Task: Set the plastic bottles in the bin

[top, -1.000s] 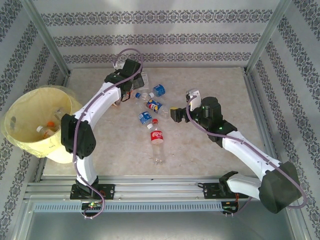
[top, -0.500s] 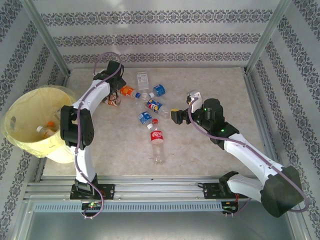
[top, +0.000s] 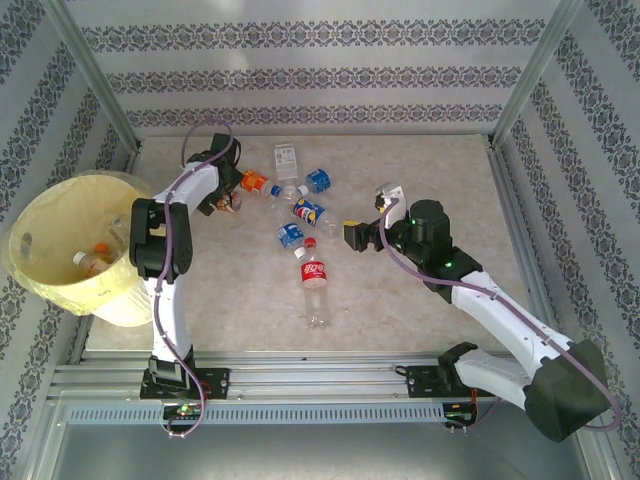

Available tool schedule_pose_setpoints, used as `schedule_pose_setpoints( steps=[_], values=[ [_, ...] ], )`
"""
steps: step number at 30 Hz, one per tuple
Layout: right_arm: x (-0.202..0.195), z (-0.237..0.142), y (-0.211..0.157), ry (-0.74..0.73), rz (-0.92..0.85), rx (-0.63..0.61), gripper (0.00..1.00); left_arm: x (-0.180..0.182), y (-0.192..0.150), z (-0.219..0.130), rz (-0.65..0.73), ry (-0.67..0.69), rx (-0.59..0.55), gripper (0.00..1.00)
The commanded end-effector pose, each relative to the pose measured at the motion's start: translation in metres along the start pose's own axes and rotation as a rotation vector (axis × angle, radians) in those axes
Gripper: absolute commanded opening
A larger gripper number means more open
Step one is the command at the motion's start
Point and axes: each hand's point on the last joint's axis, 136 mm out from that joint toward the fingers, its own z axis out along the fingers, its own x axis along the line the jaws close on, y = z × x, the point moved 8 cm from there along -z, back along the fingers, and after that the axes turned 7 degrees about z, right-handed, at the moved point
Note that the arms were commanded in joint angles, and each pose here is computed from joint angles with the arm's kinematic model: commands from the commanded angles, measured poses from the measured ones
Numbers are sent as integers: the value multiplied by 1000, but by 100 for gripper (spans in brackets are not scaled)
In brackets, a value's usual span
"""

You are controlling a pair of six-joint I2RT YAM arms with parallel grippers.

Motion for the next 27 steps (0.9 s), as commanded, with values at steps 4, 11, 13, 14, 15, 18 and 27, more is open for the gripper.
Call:
schedule_pose_setpoints(
  steps=[4,11,13,14,15,18,27],
  values=[
    [6,-9,-1,9,-22,-11,98,2,10,21,-87,-5,0,95],
    [5,-15,-2,-18,-21,-17,98,6,6,40,-115,-19,15,83],
    [5,-17,-2,-26,-21,-18,98,6,5,42,-108,-17,14,83],
    [4,-17,-2,-28,-22,-18,98,7,5,44,-107,-18,15,83],
    [4,-17,-2,-30,-23,-20,98,7,3,47,-111,-18,21,83],
    [4,-17,-2,-34,-23,-20,98,8,1,55,-120,-29,45,84],
    [5,-18,0,-34,-25,-24,98,3,8,45,-79,-103,-5,63]
  ],
)
